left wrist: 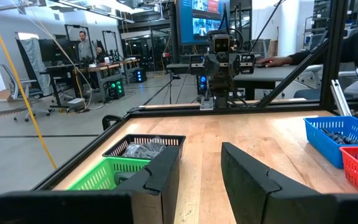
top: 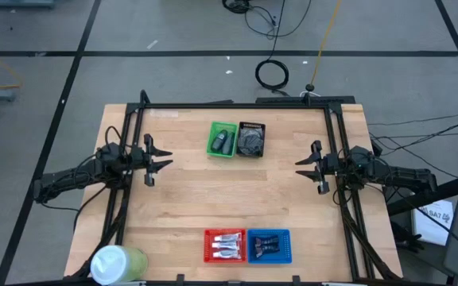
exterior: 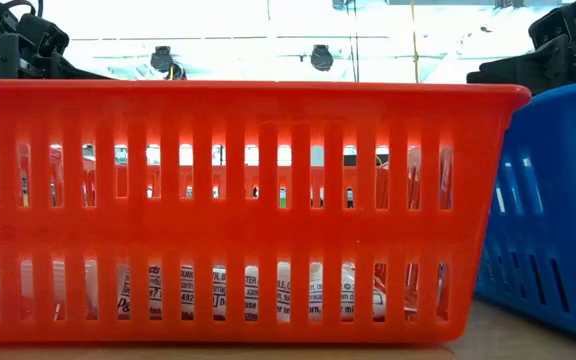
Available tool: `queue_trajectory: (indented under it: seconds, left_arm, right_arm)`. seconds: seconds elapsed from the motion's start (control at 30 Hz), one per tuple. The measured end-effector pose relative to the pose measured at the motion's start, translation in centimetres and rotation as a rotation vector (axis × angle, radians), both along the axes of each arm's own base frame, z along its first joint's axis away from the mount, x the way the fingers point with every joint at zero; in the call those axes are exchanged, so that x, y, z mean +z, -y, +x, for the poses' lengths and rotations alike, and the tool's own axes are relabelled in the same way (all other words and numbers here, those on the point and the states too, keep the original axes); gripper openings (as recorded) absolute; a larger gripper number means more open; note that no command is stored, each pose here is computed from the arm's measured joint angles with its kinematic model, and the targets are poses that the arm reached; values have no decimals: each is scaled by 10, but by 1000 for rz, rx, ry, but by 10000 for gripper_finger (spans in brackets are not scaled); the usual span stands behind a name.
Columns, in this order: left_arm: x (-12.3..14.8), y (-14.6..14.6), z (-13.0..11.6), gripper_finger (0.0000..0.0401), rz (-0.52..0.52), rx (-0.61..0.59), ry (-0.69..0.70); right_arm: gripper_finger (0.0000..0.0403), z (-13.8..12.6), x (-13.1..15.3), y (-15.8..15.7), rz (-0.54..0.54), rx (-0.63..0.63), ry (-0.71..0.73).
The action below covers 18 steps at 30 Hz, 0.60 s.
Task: Pick & Place Travel size toiletries
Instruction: Return to Home Position
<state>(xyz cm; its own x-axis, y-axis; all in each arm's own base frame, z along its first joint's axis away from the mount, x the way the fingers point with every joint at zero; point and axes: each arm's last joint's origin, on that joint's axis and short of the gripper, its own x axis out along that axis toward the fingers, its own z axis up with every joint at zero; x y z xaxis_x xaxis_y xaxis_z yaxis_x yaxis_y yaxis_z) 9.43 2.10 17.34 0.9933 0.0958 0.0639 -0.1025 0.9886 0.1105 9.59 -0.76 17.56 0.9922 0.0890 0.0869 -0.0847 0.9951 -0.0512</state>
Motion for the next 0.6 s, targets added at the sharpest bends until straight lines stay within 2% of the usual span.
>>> queue_trajectory:
  seconds: [0.6]
  left_arm:
    - [0,0,0,115,0,0,0]
  right_arm:
    - [119,0,0,0,0,0,0]
